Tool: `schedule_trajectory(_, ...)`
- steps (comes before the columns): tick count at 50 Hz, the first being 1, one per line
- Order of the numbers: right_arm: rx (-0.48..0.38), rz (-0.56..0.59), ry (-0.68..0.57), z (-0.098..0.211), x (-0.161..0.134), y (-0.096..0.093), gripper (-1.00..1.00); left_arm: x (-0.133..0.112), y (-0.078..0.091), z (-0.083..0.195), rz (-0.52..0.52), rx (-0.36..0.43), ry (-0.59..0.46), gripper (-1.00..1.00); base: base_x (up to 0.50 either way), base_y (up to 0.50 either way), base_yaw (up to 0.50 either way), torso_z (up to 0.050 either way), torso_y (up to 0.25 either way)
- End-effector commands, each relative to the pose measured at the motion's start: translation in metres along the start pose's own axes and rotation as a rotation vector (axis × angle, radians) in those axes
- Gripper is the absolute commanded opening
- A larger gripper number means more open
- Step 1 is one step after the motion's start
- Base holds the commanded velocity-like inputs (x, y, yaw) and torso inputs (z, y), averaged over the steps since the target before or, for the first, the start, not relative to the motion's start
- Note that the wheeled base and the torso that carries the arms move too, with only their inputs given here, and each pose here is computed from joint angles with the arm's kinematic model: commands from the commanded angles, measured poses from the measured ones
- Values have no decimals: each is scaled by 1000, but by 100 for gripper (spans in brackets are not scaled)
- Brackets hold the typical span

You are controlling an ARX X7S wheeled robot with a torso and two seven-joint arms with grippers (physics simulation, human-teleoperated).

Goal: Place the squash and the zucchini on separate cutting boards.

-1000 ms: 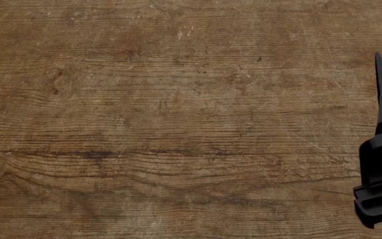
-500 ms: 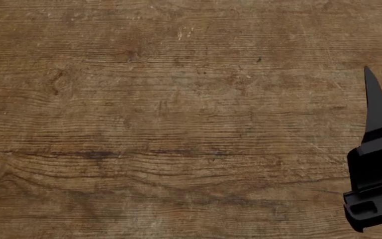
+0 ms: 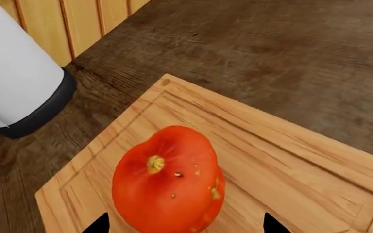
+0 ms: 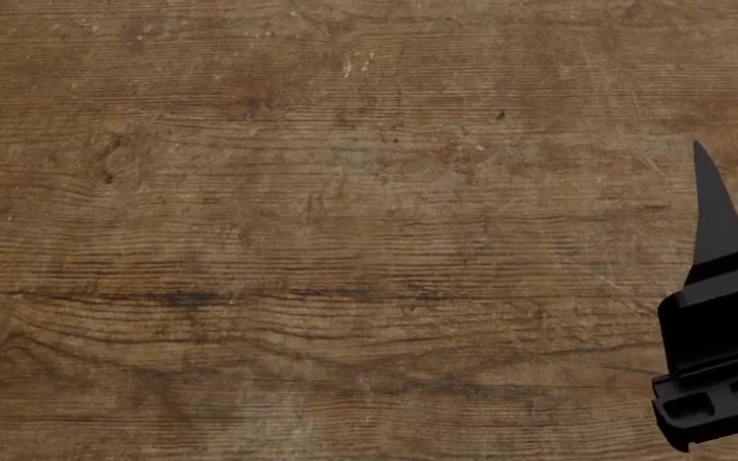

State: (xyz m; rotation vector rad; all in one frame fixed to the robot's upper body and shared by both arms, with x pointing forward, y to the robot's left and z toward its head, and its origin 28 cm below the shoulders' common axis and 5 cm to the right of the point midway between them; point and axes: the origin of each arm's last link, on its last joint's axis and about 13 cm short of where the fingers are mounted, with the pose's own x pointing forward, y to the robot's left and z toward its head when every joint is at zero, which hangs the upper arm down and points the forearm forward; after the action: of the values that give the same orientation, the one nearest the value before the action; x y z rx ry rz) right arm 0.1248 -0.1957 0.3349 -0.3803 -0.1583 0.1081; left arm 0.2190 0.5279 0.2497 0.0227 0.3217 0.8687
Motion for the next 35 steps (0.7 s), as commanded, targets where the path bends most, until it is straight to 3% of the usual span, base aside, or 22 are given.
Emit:
schedule_trajectory(1, 6, -6, -1, 1, 0, -1, 100, -25, 11, 18, 9, -25, -107, 100, 0, 0, 0, 0, 0)
schedule_trajectory(6, 10, -6, -6, 4, -2, -2, 100, -44, 30, 16, 52, -102, -144, 100, 0, 0, 0, 0, 0)
schedule_trajectory(12, 10, -13, -11, 6, -4, -3, 100, -69, 39, 26, 19, -99, -235, 100, 0, 0, 0, 0, 0)
schedule_trajectory(13, 10, -18, -17, 8, -5, -3, 100, -78, 39, 31, -22, -106, -260, 100, 0, 0, 0, 0, 0)
schedule_trajectory(15, 12, -28, -30, 10, -6, -3, 100, -89, 37, 39, -114, -200, -252, 100, 0, 0, 0, 0, 0)
schedule_trajectory(18, 37, -62, -58, 17, -12, -3, 100, -105, 37, 54, -144, -186, -327, 100, 0, 0, 0, 0, 0)
schedule_trajectory(20, 44, -81, -66, 23, -17, -7, 100, -121, 39, 67, -108, -128, -435, 100, 0, 0, 0, 0, 0)
schedule_trajectory(23, 47, -91, -93, 33, -27, -14, 100, -160, 38, 90, -221, -162, -508, 100, 0, 0, 0, 0, 0)
schedule_trajectory(25, -7, -88, -142, 38, -32, -17, 100, -175, 35, 95, -303, -163, -526, 100, 0, 0, 0, 0, 0)
schedule_trajectory(26, 13, -93, -146, 39, -33, -18, 100, -183, 32, 97, -342, -172, -536, 100, 0, 0, 0, 0, 0)
schedule_trajectory(31, 100, -126, -219, 49, -33, -25, 100, -206, 25, 113, -485, -212, -548, 100, 0, 0, 0, 0, 0)
schedule_trajectory(33, 134, -144, -245, 53, -34, -27, 100, -212, 26, 123, -443, -157, -639, 100, 0, 0, 0, 0, 0)
schedule_trajectory(34, 140, -160, -257, 54, -34, -28, 100, -214, 27, 130, -491, -200, -635, 100, 0, 0, 0, 0, 0)
schedule_trajectory(35, 121, -170, -259, 54, -34, -29, 100, -216, 26, 133, -519, -187, -637, 100, 0, 0, 0, 0, 0)
